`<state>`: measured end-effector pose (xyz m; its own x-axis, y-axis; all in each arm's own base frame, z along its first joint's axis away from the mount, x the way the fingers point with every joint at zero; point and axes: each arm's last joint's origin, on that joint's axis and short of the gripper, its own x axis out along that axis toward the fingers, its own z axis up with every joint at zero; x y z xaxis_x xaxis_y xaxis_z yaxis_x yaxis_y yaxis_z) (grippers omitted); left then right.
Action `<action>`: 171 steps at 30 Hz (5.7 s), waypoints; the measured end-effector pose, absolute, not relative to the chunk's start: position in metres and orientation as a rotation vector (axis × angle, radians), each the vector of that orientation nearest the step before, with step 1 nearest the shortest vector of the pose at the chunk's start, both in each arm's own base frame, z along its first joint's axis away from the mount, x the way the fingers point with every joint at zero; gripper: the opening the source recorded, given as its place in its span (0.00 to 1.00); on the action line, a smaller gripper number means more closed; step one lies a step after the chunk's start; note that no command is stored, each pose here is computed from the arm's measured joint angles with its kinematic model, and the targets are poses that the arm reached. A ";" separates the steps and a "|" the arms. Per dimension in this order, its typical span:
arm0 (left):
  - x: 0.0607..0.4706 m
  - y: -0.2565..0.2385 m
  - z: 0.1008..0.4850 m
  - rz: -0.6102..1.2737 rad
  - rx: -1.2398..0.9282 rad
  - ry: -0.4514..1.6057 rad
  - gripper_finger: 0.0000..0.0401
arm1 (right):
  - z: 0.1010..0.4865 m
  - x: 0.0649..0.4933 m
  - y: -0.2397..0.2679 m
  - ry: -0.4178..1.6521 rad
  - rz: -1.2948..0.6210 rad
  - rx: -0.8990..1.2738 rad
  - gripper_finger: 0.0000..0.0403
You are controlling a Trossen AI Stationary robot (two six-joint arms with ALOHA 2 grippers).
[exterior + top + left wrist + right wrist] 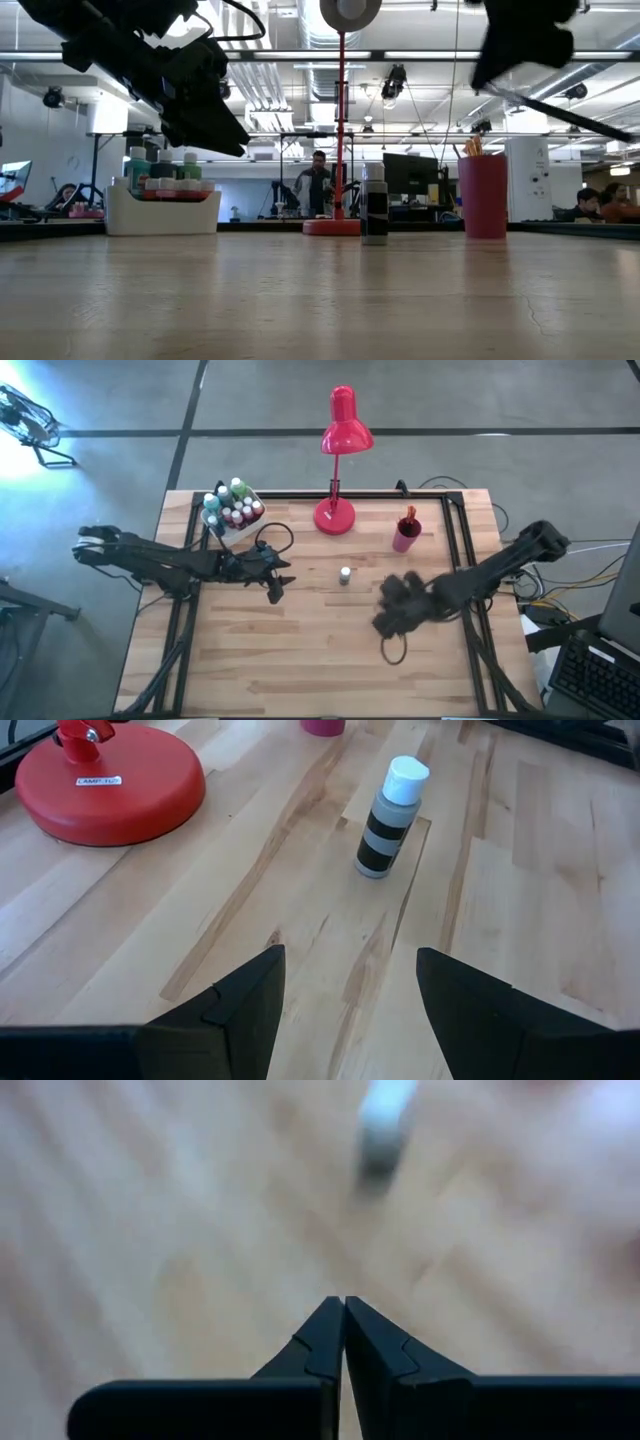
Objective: Pick & Place Paint Supplies
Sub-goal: Put the silver paintbrush into the pink cup, then put the gray paint bottle into the white bin
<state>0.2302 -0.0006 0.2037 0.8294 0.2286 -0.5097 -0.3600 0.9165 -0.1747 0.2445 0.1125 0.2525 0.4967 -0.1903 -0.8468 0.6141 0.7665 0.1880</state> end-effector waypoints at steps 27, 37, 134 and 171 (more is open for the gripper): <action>0.232 0.000 0.208 0.308 -0.232 0.454 0.58 | 0.286 0.157 -0.005 0.066 -1.272 0.124 0.02; 0.233 0.000 0.209 0.296 -0.186 0.447 0.58 | 0.275 0.167 -0.031 0.153 -1.343 0.080 0.02; 0.296 -0.006 0.200 0.049 -0.072 0.181 0.58 | 0.381 0.166 -0.040 0.413 -1.056 -0.039 0.50; 0.373 0.018 0.154 0.216 -0.060 0.267 0.58 | 0.381 0.165 -0.041 0.435 -1.063 -0.077 0.53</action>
<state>0.3729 0.0177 0.1538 0.9416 0.2041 -0.2677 -0.2199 0.9751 -0.0301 0.1654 -0.0412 0.3810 0.4097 -0.8584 -0.3085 0.8284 0.4918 -0.2681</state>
